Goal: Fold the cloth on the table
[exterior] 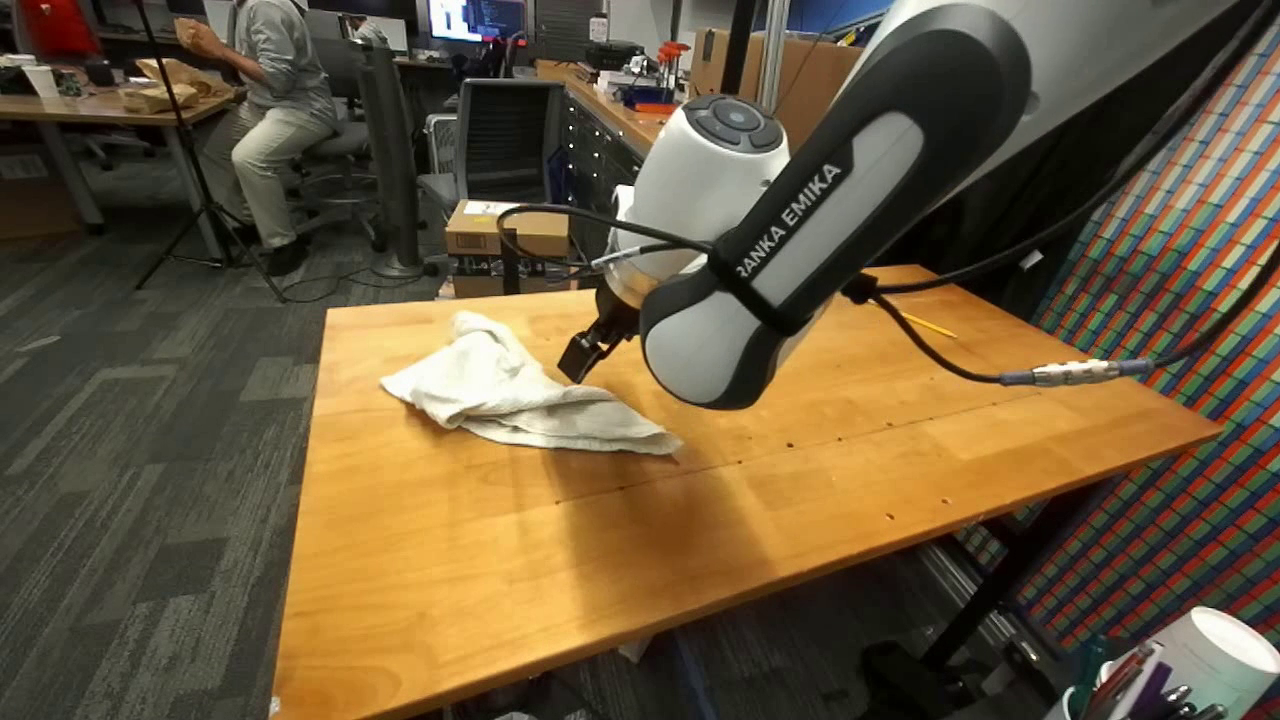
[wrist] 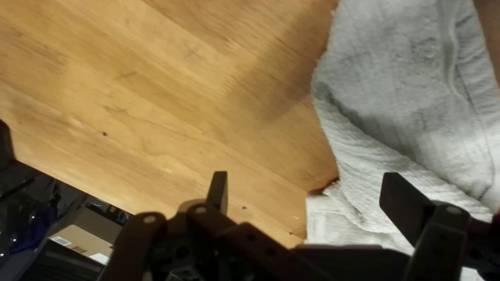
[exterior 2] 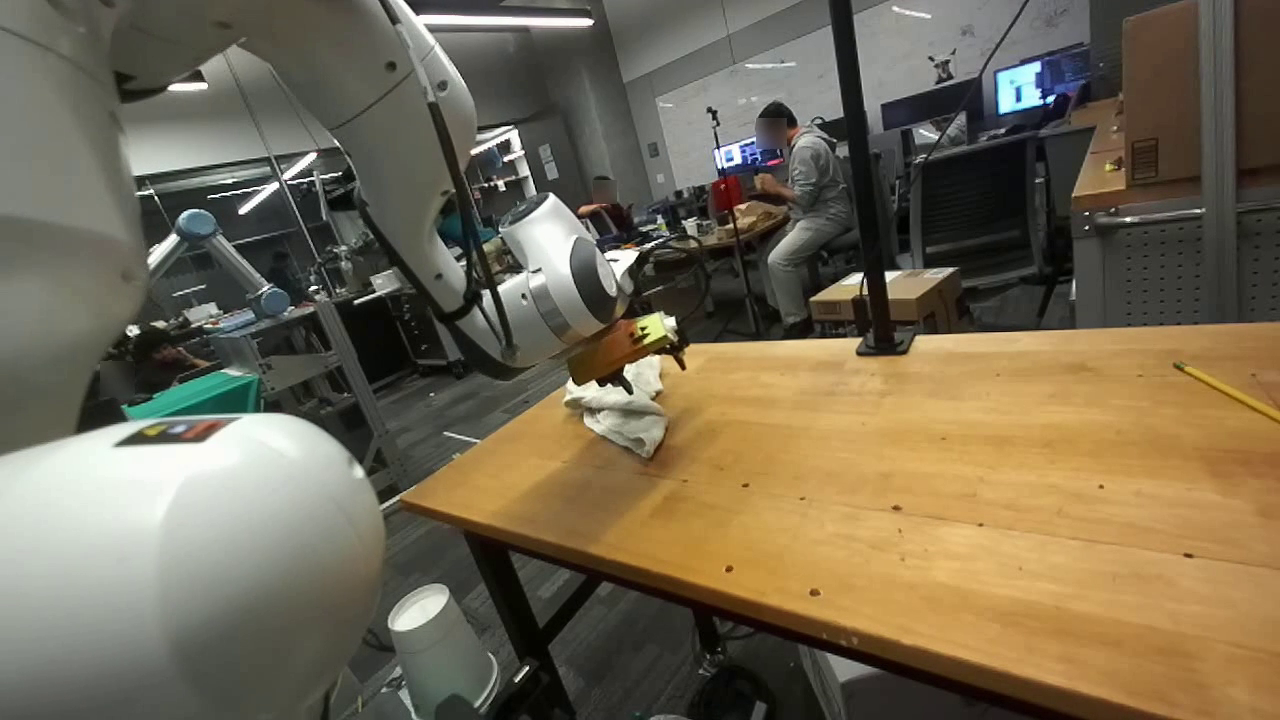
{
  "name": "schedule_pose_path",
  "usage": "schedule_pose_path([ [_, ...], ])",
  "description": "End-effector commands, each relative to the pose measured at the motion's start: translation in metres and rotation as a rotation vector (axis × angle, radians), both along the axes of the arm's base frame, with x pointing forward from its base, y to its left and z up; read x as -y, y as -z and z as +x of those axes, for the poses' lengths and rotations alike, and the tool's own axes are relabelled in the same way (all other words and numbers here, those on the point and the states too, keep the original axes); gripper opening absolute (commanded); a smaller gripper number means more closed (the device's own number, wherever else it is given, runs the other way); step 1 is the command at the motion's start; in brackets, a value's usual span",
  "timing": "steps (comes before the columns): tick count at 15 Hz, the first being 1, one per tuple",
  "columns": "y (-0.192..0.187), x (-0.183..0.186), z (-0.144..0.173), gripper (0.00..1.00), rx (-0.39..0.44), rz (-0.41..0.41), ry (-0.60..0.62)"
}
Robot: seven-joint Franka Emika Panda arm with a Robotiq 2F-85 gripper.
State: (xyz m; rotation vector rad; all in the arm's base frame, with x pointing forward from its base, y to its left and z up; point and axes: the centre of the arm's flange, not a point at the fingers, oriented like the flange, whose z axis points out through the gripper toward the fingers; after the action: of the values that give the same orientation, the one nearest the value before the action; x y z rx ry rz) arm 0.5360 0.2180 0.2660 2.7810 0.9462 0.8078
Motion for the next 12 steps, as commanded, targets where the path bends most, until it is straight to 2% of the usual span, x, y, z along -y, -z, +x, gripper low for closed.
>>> schedule_pose_path([
  [1,-0.021,0.029,-0.024,1.0,0.022,-0.006,0.063],
  [6,-0.034,0.052,-0.056,1.0,-0.004,-0.011,0.137],
  [12,-0.03,0.057,-0.088,1.0,-0.045,-0.022,0.191],
])
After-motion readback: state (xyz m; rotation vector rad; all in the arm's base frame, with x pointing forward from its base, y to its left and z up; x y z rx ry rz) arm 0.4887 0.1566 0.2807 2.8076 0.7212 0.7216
